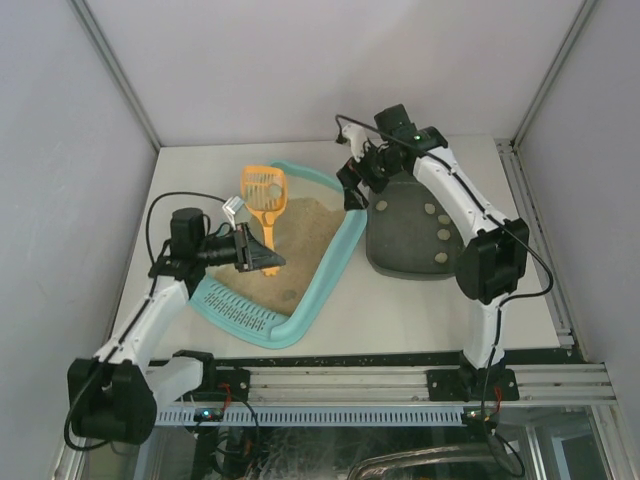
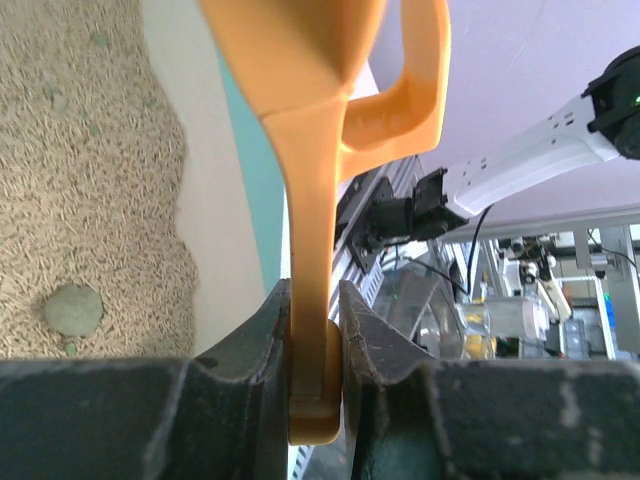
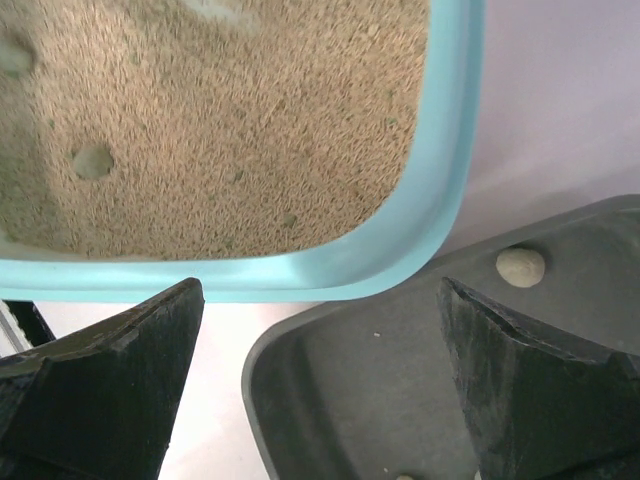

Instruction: Clean the litter box

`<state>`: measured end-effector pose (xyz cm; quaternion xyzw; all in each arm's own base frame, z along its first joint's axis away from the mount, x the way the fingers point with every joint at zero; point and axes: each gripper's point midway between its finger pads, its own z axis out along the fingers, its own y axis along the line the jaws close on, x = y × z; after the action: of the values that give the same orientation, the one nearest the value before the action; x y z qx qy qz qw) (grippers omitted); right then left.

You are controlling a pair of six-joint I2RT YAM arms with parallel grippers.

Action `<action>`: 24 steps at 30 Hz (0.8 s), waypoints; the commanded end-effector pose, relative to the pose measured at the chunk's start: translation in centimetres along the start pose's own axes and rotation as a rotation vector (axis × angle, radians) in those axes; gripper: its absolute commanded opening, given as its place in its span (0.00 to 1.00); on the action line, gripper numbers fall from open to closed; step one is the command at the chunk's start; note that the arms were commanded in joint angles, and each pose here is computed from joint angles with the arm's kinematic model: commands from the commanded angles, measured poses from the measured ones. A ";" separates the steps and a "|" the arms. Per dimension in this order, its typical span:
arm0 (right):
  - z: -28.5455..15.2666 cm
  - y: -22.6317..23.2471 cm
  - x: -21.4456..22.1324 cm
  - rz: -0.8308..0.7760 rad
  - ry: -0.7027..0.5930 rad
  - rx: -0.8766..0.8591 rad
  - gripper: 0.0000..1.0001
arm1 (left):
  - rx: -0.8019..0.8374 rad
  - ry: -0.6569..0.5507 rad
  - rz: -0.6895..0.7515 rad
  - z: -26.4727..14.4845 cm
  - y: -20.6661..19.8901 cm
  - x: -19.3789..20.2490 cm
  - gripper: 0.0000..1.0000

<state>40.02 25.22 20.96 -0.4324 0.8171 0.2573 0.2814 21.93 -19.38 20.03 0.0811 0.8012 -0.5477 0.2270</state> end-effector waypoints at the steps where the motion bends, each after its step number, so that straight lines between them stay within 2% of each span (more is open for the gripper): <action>1: -1.9 0.8 0.3 -0.126 0.041 0.087 1.00 | 0.133 -0.137 0.108 -0.7 -2.6 -2.4 0.00; 4: -2.3 1.2 0.9 -0.133 0.055 0.089 1.00 | 0.219 -0.133 0.083 -0.9 -4.1 -2.9 0.00; 7: -2.2 1.5 1.6 -0.152 0.076 0.091 1.00 | 0.304 -0.155 0.138 -1.4 -6.0 -3.1 0.00; 9: -2.3 1.6 2.0 -0.155 0.083 0.087 1.00 | 0.432 -0.196 0.203 -3.0 -9.5 -2.9 0.00; 11: -2.6 1.5 2.4 -0.143 0.083 0.079 1.00 | 0.527 -0.239 0.183 -4.3 -11.6 -2.6 0.00; 14: -3.1 1.1 2.9 -0.109 0.069 0.063 1.00 | 0.546 -0.218 0.071 -3.7 -10.7 -1.5 0.00; 16: -3.5 0.5 3.3 -0.087 0.061 0.064 1.00 | 0.572 -0.200 0.071 -3.4 -11.5 -0.9 0.00; 19: -4.0 0.0 3.5 -0.065 0.041 0.050 1.00 | 0.587 -0.267 0.039 -3.4 -11.6 -1.2 0.00; 21: -4.0 -0.3 3.3 -0.049 0.026 0.039 1.00 | 0.575 -0.252 -0.016 -2.8 -10.8 -0.8 0.00; 24: -4.1 -0.9 2.6 -0.038 0.008 0.034 1.00 | 0.547 -0.292 -0.072 -2.6 -9.7 -1.1 0.00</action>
<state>38.00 19.98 19.06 -0.4404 0.8340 0.2162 0.2524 18.27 -21.01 28.92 0.0573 0.6057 -0.7486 0.2636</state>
